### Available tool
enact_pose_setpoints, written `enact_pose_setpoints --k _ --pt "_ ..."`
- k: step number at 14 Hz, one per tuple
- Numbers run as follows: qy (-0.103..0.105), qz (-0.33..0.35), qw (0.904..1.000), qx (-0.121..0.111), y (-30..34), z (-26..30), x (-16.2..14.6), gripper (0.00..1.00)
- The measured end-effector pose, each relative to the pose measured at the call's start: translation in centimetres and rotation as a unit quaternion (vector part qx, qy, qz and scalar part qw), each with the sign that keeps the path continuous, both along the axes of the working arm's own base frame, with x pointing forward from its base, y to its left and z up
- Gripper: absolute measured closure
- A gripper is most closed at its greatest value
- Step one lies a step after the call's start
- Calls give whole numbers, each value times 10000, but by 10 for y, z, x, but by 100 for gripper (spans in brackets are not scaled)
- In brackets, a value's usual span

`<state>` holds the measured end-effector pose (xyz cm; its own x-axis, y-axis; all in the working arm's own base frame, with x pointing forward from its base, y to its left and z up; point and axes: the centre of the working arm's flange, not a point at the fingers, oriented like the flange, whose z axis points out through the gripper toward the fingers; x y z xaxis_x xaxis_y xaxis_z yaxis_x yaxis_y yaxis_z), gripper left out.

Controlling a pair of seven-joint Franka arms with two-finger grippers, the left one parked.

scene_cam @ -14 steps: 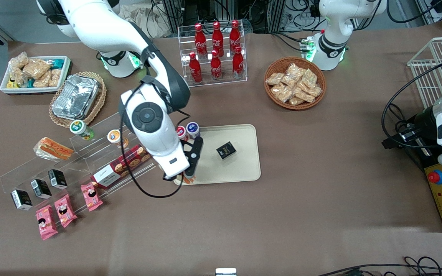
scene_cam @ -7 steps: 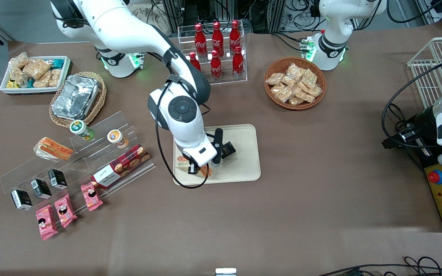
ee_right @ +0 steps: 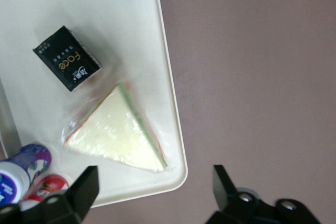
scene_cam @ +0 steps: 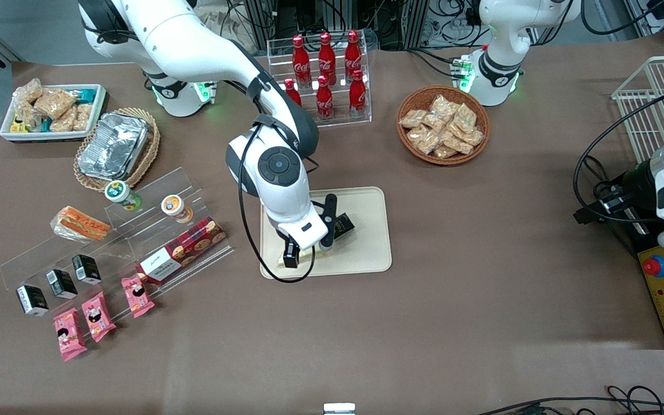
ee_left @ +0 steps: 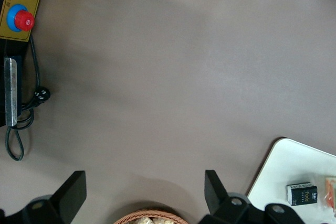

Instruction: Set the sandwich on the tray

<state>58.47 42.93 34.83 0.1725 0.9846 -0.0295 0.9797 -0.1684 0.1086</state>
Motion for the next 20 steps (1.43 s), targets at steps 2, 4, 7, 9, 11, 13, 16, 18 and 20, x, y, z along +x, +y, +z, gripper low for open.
enact_pose_setpoints --k 2,4,7,9,11,13,16,18,20 --pt "-12 -279 9996 28 0 0 0 1" --pt "-42 -411 9991 48 -2 4 1 1" --pt "-93 -526 9985 69 -16 34 6 1" --pt "-122 -596 9981 89 -25 59 6 1" --pt "-156 -798 9967 85 -42 83 9 1" --pt "-166 -1316 9911 71 -69 108 16 1" --pt "-52 -2407 9705 113 -111 143 18 1" --pt "18 -3083 9513 65 -131 161 15 1" --pt "9 -3667 9303 87 -146 175 12 1"
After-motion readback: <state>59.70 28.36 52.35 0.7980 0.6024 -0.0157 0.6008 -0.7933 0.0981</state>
